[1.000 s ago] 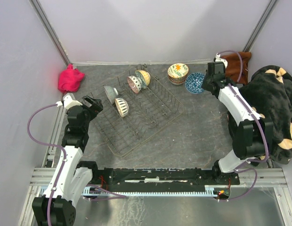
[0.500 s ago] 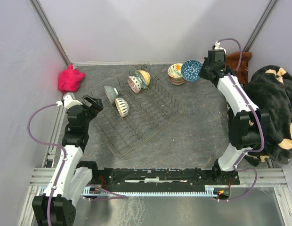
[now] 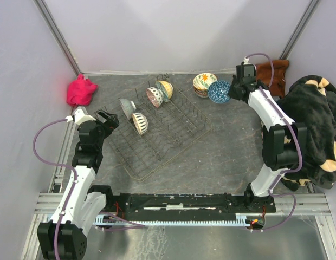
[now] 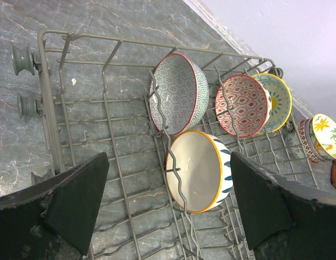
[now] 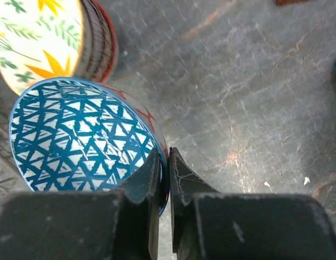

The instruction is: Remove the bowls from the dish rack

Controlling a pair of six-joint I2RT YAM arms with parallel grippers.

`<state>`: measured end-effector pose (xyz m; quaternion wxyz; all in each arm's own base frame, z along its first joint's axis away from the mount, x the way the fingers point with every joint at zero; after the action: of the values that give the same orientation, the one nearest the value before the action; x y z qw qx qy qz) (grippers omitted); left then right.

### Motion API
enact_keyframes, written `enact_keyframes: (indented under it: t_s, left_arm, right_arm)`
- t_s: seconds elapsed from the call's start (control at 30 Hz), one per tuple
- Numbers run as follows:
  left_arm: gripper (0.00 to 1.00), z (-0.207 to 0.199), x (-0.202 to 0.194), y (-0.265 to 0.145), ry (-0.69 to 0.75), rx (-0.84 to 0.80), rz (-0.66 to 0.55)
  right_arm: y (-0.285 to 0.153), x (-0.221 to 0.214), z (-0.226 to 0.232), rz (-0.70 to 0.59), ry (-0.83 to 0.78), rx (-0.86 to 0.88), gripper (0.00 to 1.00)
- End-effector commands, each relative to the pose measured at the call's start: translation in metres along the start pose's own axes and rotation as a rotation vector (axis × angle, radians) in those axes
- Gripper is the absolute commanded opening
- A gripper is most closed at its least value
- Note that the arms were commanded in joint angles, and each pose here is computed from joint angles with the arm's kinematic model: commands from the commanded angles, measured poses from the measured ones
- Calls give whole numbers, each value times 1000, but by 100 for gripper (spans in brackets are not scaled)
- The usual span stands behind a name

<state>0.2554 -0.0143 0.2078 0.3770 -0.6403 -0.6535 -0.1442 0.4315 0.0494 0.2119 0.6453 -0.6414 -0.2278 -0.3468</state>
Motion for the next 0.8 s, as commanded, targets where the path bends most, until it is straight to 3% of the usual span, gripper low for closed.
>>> enact_keyframes:
  t_s: [0.0,0.4,0.77]
  left_arm:
    - [99,-12,6,0,-43,-58,-26]
    - [99,-12,6,0,-44,-58,-25]
    - [99,-11,5,0,-42,-55,-23]
  right_arm:
    - [14,-12,-1,1,13,2,1]
    - [47,-48,-11,85,55,15,1]
    - [63,-55,-11,106,67,15,1]
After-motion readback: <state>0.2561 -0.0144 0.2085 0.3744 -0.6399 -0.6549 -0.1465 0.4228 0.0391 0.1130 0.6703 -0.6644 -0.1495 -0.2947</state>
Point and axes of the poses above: each gripper's point midway between its finger pads, its own y axis out along the fingers, its own z axis along the line the jaws close on, x = y × z, the point moved 6 cm from there along -y, back along the fingers, and after that the axes turned 10 degrees about -y, right-handed, at the moved point
